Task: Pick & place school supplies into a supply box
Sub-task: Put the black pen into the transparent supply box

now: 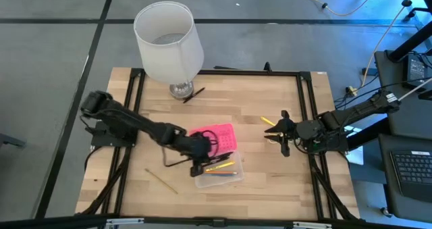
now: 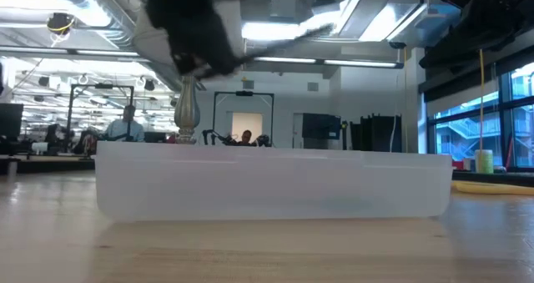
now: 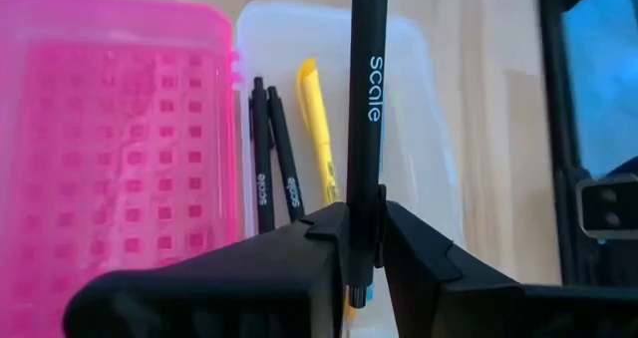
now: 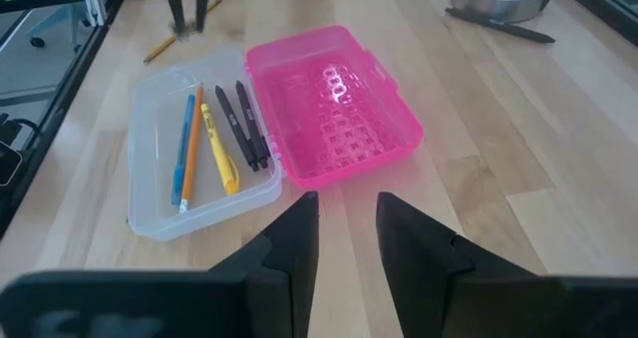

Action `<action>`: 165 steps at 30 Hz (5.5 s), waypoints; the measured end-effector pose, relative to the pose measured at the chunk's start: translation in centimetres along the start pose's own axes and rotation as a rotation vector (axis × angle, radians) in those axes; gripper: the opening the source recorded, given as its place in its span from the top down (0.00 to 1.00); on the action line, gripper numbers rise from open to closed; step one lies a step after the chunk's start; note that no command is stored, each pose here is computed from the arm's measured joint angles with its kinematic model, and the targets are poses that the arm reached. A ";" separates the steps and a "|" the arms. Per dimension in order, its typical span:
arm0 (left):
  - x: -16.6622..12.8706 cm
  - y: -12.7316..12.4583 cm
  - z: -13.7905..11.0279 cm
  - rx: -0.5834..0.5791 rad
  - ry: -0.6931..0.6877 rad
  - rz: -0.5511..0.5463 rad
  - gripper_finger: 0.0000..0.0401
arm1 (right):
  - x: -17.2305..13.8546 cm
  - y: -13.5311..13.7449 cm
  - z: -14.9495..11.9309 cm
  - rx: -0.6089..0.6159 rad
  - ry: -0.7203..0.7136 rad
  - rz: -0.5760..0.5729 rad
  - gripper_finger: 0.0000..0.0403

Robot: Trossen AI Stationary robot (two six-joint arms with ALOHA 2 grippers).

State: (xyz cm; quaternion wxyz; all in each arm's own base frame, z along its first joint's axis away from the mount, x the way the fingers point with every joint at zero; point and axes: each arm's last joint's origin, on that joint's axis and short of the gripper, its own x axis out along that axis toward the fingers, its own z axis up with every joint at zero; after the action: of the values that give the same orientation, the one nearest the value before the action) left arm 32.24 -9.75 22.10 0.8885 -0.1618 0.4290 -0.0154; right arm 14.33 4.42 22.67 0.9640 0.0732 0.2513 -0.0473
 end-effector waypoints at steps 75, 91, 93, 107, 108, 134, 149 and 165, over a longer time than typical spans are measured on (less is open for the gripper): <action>-10.3 -3.8 6.3 -0.023 -0.307 -0.090 0.68 | 0.0 0.1 0.5 -0.027 -0.055 -0.021 0.73; -10.4 -3.0 7.1 0.033 -0.413 0.054 0.52 | 0.0 0.0 0.4 -0.065 -0.050 -0.023 0.73; -10.4 -3.0 7.1 0.044 -0.411 0.053 0.48 | 0.0 0.0 0.4 -0.064 -0.049 -0.023 0.73; -10.0 -3.2 5.0 -0.049 -0.456 0.433 0.45 | 0.0 -0.1 0.1 -0.071 -0.018 -0.031 0.73; -10.0 -3.4 4.6 -0.063 -0.467 0.479 0.45 | 0.0 -0.1 0.1 -0.073 -0.015 -0.032 0.73; -5.7 10.7 -11.2 -0.242 -0.612 0.578 0.46 | 0.0 -0.5 0.1 -0.112 -0.043 -0.163 0.73; -5.7 16.6 -10.7 -0.305 -0.534 0.243 0.46 | 0.0 -0.5 0.1 -0.061 -0.046 -0.161 0.73; -6.1 18.5 -10.9 -0.602 -0.608 0.355 0.46 | 0.0 -0.6 0.0 -0.087 -0.040 -0.179 0.73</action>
State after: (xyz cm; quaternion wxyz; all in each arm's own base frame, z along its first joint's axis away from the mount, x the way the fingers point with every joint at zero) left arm 17.99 5.78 14.87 0.8765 -0.3339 0.1553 0.3102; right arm 14.22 3.87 22.63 0.9629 0.0075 0.2396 -0.1238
